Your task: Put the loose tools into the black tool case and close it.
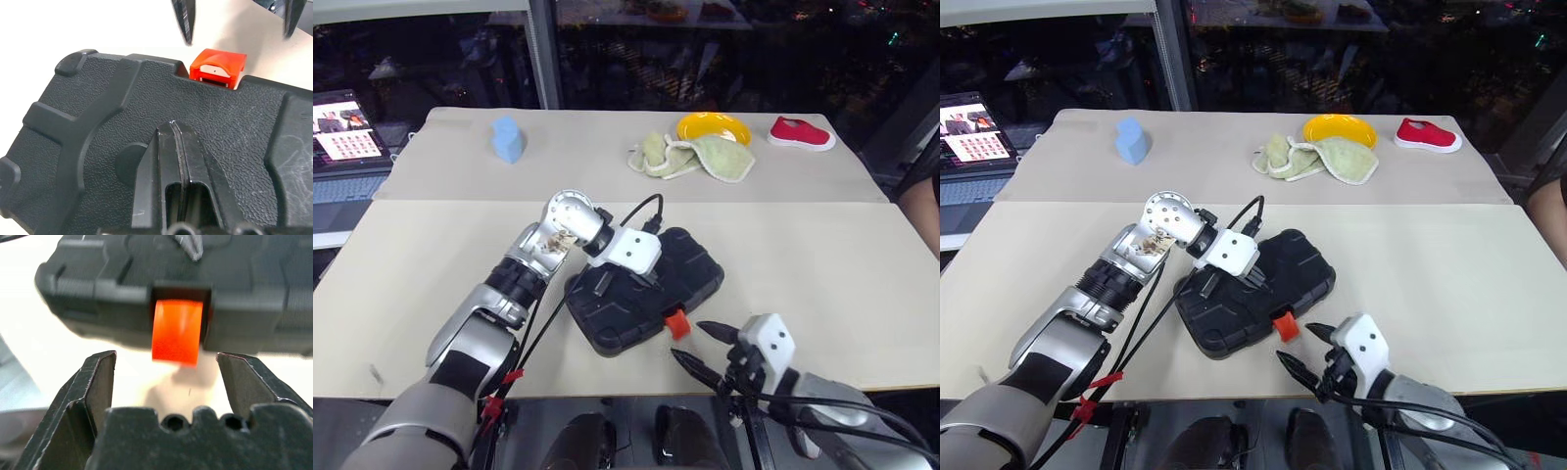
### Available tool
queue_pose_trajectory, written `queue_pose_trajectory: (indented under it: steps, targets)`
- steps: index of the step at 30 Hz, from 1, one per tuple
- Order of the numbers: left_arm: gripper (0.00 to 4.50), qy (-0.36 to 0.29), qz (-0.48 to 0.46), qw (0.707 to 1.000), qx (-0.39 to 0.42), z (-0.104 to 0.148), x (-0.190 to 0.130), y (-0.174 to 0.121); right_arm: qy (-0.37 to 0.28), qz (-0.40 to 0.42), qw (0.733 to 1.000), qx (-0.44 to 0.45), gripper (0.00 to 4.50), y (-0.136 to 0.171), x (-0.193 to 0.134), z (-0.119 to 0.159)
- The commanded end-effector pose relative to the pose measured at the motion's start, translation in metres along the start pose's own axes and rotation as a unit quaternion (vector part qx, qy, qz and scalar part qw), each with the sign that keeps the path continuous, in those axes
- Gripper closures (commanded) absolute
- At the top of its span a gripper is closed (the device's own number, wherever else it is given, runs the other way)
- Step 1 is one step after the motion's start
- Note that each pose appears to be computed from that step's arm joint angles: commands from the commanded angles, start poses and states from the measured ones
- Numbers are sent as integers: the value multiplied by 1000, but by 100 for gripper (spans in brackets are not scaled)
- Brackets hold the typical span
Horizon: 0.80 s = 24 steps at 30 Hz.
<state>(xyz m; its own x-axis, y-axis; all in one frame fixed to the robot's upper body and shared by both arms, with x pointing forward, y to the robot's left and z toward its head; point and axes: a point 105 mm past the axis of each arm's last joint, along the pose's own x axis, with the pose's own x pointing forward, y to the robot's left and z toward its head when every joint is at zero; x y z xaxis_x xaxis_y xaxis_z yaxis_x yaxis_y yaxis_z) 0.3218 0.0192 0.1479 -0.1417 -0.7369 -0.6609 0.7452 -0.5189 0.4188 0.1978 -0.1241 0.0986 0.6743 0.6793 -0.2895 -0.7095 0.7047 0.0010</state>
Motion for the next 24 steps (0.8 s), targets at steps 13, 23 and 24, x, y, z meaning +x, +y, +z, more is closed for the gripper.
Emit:
queue_pose_trajectory:
  steps: [13,23,24]
  targets:
    - [450,33,-26,999,-26,-17,6,-10,-30,15,999,-11,444,3,8,14]
    - [450,35,-24,999,-28,-17,4,-11,4,19,1000,-3,444,2,14,-3]
    - [450,35,-24,999,-29,-17,4,-11,3,19,1000,-3,444,2,14,-3]
